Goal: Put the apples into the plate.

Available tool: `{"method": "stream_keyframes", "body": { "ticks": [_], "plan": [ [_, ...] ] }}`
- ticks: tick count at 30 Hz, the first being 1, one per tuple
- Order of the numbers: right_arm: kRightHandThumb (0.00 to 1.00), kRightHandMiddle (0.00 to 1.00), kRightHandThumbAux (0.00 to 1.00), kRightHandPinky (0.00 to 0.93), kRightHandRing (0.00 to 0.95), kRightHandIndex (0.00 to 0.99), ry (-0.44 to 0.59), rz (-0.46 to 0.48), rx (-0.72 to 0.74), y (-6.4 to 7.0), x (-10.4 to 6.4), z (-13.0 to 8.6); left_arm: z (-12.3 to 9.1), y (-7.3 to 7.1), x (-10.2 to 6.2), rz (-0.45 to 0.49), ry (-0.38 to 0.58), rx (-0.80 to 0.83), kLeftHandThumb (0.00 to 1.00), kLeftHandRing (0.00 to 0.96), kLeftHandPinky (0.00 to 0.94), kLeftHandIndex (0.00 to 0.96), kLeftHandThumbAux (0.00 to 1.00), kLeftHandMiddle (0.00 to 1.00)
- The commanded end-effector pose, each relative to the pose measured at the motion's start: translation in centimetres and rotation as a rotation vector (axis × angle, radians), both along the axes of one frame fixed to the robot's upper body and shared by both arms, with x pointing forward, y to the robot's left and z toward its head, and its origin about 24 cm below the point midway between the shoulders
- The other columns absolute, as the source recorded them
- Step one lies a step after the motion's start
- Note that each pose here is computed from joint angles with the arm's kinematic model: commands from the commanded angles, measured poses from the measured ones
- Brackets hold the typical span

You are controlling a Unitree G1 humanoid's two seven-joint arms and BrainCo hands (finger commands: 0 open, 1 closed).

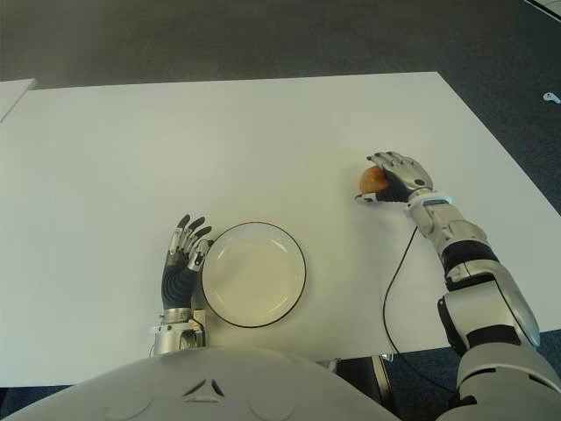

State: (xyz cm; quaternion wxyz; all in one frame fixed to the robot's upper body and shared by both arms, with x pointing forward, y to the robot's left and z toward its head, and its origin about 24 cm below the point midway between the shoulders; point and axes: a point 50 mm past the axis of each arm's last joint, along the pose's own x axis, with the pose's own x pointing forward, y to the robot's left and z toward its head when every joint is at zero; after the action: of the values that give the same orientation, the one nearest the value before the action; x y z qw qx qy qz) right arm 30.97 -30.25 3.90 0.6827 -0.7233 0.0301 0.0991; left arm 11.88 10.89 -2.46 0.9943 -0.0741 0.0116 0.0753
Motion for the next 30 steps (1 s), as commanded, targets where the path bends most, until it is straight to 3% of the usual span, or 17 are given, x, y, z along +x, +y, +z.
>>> {"method": "stream_keyframes", "body": {
  "ticks": [1,21,25,30],
  "plan": [
    [0.254,0.000,0.405,0.028,0.000,0.000,0.049,-0.001,-0.018,0.04,-0.81,-1.70,-1.91,-0.51,-0.77,0.011,0.136,-0.016,0.161,0.242,0.293,0.081,0.543,0.183],
    [0.273,0.000,0.401,0.027,0.000,0.000,0.059,0.071,-0.062,0.50,-0.76,-1.99,-1.71,-0.74,-0.84,0.012,0.130,-0.019,0.160,0.242,0.314,0.080,0.549,0.178],
    [0.283,0.000,0.413,0.037,0.000,0.003,0.058,0.082,-0.068,0.58,-0.71,-1.93,-1.69,-0.77,-0.85,0.015,0.130,-0.020,0.161,0.230,0.278,0.078,0.559,0.172],
    [0.306,0.004,0.438,0.072,0.004,0.021,0.054,0.090,-0.064,0.66,-0.60,-1.74,-1.66,-0.83,-0.89,0.012,0.132,-0.020,0.158,0.234,0.308,0.076,0.556,0.171]
  ]
}}
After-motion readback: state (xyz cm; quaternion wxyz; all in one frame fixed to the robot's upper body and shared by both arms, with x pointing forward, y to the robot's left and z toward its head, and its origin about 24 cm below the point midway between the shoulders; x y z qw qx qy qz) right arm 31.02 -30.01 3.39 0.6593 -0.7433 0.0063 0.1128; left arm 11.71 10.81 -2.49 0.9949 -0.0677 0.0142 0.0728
